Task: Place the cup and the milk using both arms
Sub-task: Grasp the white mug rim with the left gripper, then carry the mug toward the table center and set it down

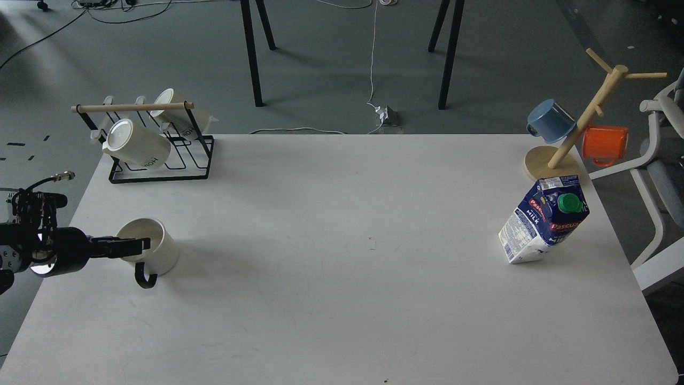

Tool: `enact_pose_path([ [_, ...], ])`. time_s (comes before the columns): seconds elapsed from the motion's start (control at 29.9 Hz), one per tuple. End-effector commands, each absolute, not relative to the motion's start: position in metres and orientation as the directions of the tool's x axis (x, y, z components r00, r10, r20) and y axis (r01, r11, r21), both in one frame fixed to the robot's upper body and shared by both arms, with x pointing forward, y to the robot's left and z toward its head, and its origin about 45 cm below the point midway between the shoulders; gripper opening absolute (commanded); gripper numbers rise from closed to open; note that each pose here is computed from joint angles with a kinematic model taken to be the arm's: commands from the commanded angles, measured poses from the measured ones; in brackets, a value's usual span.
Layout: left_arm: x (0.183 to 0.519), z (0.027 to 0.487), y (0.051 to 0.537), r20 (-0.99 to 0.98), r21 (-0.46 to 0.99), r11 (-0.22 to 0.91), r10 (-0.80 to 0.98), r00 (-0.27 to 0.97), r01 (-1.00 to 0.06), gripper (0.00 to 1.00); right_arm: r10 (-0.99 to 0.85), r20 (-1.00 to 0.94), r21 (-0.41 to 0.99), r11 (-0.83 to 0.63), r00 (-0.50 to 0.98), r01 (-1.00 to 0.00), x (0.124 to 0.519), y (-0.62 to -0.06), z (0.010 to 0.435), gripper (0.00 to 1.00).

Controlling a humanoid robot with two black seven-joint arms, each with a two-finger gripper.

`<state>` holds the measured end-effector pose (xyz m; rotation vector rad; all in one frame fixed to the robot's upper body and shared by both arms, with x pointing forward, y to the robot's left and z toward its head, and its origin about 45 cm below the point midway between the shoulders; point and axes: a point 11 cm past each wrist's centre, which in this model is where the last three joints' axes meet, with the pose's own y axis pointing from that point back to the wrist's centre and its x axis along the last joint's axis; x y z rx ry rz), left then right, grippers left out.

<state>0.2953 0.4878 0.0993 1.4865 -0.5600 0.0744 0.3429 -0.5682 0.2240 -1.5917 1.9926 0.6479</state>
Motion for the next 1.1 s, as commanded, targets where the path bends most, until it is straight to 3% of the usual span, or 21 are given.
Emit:
enact_pose_path([
  [0.0,0.296,0.098,0.486,0.400,0.917,0.112,-0.289,0.870,-0.384,0.82,-0.736,-0.648,0.060,0.205,-0.194,-0.977,0.340,-0.569,0.222,0.99],
  [0.17,0.297,0.099,0.486,0.412,0.911,0.114,-0.298,0.861,-0.396,0.69,-0.735,-0.648,0.066,0.208,-0.201,-0.976,0.338,-0.570,0.219,0.99],
  [0.37,0.299,0.100,0.487,0.446,0.894,0.123,-0.324,0.835,-0.430,0.47,-0.735,-0.647,0.072,0.210,-0.206,-0.975,0.336,-0.571,0.217,0.99],
  [0.47,0.294,0.096,0.487,0.459,0.887,0.133,-0.350,0.817,-0.442,0.32,-0.734,-0.647,0.071,0.210,-0.205,-0.975,0.336,-0.571,0.217,0.99],
  [0.57,0.284,0.088,0.488,0.453,0.889,0.138,-0.384,0.804,-0.436,0.08,-0.735,-0.647,0.072,0.210,-0.206,-0.975,0.336,-0.571,0.217,0.99],
  [0.84,0.284,0.092,0.488,0.454,0.889,0.141,-0.396,0.798,-0.435,0.01,-0.735,-0.645,0.075,0.209,-0.208,-0.975,0.335,-0.571,0.215,0.99],
  [1.07,0.316,0.125,0.465,0.540,0.840,0.212,-0.400,0.740,-0.499,0.02,-0.736,-0.644,0.079,0.205,-0.207,-0.975,0.335,-0.570,0.214,0.99],
])
